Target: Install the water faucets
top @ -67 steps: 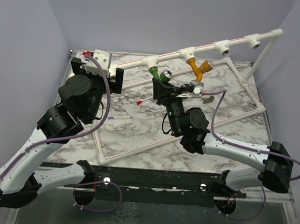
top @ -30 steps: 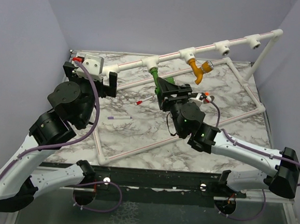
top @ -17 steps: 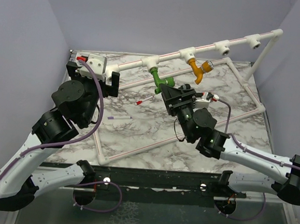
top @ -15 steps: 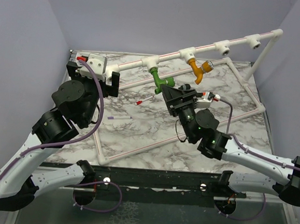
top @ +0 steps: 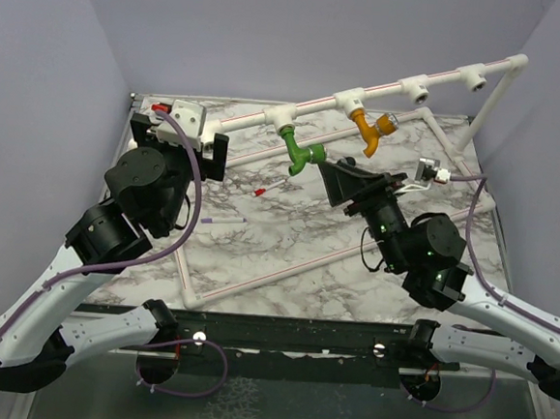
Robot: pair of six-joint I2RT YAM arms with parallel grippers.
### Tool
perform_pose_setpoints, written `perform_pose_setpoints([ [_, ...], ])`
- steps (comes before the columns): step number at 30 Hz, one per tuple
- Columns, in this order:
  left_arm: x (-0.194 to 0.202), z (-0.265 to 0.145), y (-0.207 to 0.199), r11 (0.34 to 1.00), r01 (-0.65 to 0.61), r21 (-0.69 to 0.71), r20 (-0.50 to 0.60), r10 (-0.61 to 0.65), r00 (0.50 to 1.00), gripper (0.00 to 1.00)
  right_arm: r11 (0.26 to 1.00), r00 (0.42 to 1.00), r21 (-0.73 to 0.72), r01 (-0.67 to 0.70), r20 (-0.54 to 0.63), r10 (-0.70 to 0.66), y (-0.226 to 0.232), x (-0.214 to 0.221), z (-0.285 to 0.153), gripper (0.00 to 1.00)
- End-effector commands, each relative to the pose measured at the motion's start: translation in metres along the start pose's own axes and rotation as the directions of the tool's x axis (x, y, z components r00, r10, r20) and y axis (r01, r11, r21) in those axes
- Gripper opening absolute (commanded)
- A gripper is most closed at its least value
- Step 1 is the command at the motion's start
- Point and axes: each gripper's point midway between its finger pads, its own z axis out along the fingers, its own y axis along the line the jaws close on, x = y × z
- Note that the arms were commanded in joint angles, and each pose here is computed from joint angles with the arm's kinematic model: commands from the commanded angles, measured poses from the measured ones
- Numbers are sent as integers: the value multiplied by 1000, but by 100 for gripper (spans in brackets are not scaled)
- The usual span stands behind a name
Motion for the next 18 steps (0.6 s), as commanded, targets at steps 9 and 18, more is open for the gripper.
perform_pose_setpoints([
  [9,-3,4,1,1000,-11,-26,-4,11,1000,99,550,601,-302,779,109,-792,34,-12,-5,78],
  [18,-5,7,1,999,-15,-34,-7,15,1000,99,-38,97,-425,905,291,-952,30,19,-8,86],
])
